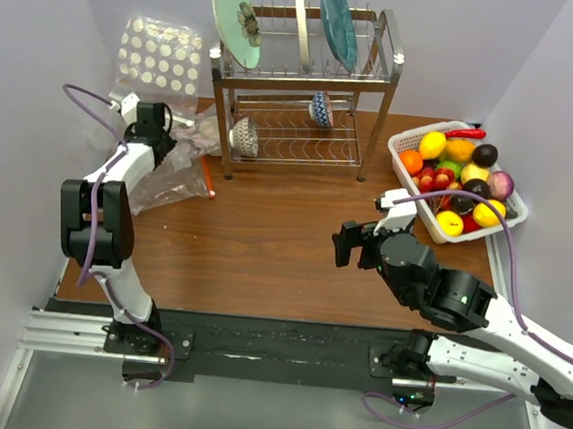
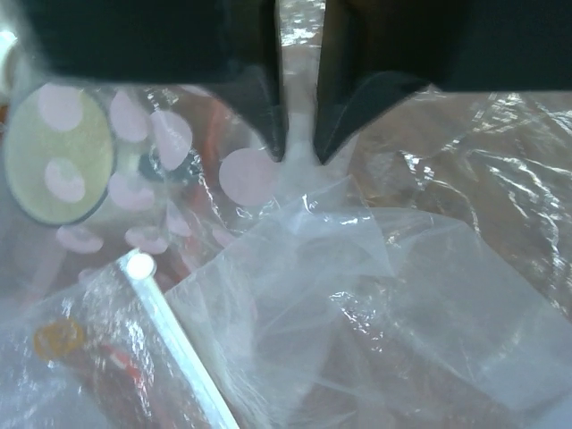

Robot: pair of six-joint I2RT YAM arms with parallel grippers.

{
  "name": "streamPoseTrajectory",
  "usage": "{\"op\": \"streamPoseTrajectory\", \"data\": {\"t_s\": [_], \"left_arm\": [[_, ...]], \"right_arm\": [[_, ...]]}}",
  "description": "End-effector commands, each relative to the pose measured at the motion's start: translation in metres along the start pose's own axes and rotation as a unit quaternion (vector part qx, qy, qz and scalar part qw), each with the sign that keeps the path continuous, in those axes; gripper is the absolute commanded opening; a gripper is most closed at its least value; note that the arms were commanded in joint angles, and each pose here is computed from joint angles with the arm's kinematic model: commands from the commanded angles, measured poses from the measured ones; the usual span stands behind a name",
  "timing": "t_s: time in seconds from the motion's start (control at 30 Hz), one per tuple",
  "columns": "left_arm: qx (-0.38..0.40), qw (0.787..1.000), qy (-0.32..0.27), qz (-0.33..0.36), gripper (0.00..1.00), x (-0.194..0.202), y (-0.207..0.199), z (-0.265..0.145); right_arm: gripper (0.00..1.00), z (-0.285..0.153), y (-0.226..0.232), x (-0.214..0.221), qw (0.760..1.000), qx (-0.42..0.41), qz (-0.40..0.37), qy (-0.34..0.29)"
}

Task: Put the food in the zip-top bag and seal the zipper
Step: Pick up the zipper food storage bag at the corner of the board.

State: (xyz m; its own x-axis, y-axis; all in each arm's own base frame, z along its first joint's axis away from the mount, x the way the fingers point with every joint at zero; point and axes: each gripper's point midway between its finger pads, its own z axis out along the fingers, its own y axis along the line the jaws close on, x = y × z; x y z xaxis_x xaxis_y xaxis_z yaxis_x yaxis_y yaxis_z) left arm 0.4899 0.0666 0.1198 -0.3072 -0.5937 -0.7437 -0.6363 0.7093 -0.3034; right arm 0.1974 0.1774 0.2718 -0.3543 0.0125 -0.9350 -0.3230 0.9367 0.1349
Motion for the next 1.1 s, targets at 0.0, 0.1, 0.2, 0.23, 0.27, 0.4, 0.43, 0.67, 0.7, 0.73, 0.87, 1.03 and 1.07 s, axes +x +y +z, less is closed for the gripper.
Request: {"op": "streamPoseTrajectory", "data": {"t_s": [0.0, 0.1, 0.2, 0.23, 0.27, 0.4, 0.43, 0.67, 0.7, 0.73, 0.87, 1.03, 1.07], "left_arm": [[0.038, 0.998, -0.032, -0.027, 0.0, -0.033, -0.021, -0.01], [0.05, 0.998, -0.035, -0.031, 0.0, -0.039, -0.022, -0.027], [0.068, 0.996, -0.046, -0.038, 0.0, -0.048, -0.021, -0.055], [0.076, 0.995, -0.047, -0.038, 0.0, -0.049, -0.021, -0.064], [0.079, 0.995, -0.044, -0.033, 0.0, -0.046, -0.017, -0.071], [0.132, 0.989, -0.06, -0.019, 0.0, -0.058, -0.016, -0.13], [0.14, 0.988, -0.06, -0.006, 0.0, -0.057, -0.014, -0.14], [0.217, 0.973, -0.061, 0.053, 0.0, -0.047, 0.001, -0.225], [0.247, 0.965, -0.063, 0.057, 0.0, -0.048, -0.003, -0.243], [0.258, 0.962, -0.062, 0.059, 0.0, -0.048, -0.004, -0.252], [0.321, 0.944, -0.034, 0.069, 0.0, -0.039, -0.014, -0.29], [0.436, 0.897, 0.03, 0.072, 0.0, -0.019, -0.04, -0.334], [0.45, 0.889, 0.038, 0.07, 0.0, -0.017, -0.044, -0.339]], "right_arm": [[0.99, -0.006, 0.0, -0.012, 1.0, -0.001, 0.013, -0.009], [0.99, -0.006, -0.001, -0.013, 1.0, 0.001, 0.013, -0.009], [0.99, -0.005, -0.001, -0.012, 1.0, 0.004, 0.011, -0.009], [0.99, -0.005, -0.001, -0.012, 1.0, 0.005, 0.012, -0.009], [0.99, -0.004, -0.002, -0.012, 1.0, 0.007, 0.011, -0.008], [0.99, -0.002, 0.0, -0.012, 1.0, 0.007, 0.01, -0.007], [0.99, -0.002, 0.0, -0.012, 1.0, 0.007, 0.008, -0.007], [0.99, 0.002, 0.004, -0.008, 1.0, 0.005, 0.009, -0.002], [0.99, 0.002, 0.004, -0.007, 1.0, 0.005, 0.01, -0.002], [0.99, 0.003, 0.006, -0.007, 1.0, 0.002, 0.012, -0.002], [0.99, 0.005, 0.008, -0.008, 1.0, 0.002, 0.013, -0.002], [0.99, 0.006, 0.007, -0.006, 1.0, 0.006, 0.011, 0.0], [0.99, 0.006, 0.006, -0.005, 1.0, 0.009, 0.011, 0.001]]}}
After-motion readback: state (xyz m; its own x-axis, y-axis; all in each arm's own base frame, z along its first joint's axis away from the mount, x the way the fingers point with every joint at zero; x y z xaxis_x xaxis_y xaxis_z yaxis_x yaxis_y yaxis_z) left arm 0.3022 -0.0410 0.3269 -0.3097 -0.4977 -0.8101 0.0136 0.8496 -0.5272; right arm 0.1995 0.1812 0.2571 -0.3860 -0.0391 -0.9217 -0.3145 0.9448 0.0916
